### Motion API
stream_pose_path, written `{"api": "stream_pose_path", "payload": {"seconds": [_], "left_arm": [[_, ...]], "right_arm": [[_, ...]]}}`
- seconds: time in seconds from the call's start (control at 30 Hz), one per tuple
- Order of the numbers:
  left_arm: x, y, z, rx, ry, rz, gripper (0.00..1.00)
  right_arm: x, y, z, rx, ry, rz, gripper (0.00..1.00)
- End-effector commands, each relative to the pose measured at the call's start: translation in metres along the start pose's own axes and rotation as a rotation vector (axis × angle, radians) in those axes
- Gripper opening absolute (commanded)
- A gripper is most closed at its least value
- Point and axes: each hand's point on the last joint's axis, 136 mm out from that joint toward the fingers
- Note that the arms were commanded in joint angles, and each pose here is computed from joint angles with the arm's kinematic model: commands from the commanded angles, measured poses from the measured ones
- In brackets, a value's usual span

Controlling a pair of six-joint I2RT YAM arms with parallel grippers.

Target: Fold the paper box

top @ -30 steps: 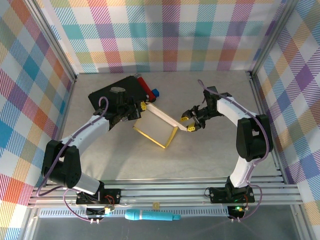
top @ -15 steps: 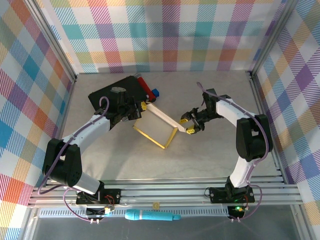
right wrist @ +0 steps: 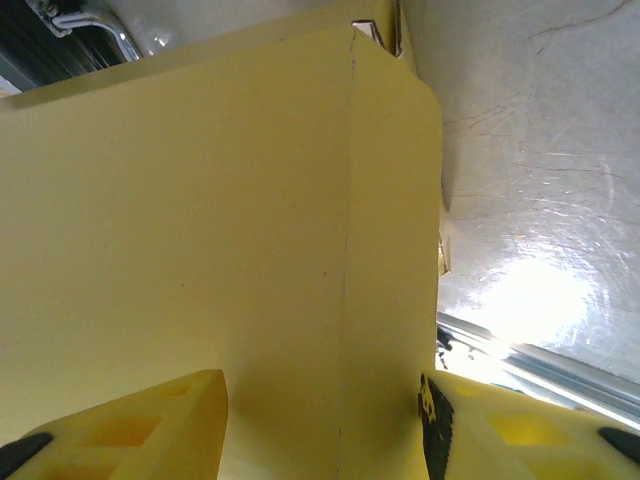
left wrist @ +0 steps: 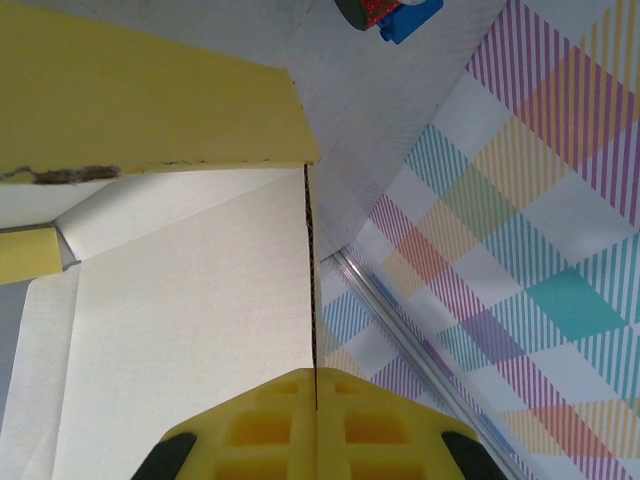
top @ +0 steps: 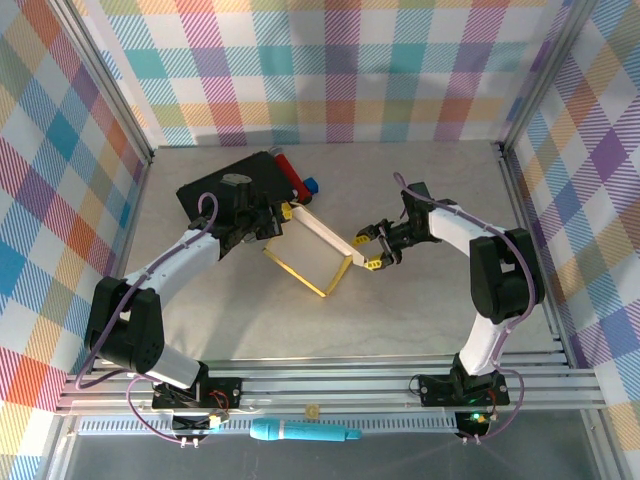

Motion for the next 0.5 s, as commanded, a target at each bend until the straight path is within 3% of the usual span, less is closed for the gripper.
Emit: {"api": "stream_pose_path", "payload": {"seconds": [0.0,0.47], "left_arm": [[-0.0109,-0.0109,-0.0048,0.024,-0.034,0.012,0.0],[-0.0117,-0.0136,-0.0076,0.025,-0.038,0.013,0.0]], "right_arm": [[0.0112,-0.0121,-0.0009,0.027,0.042,0.002,0.53],[0.0202,-0.0064,-0.0004,0.006,0.075,0.058,0.44]]}}
Point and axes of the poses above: each hand's point on the last joint's axis, 136 mm out from that joint toward the fingers, its own z axis out along the fingers, its own x axis along the line the jaws close on, y = z × x, and after that the axes turned 14 degrees about z, right-handed
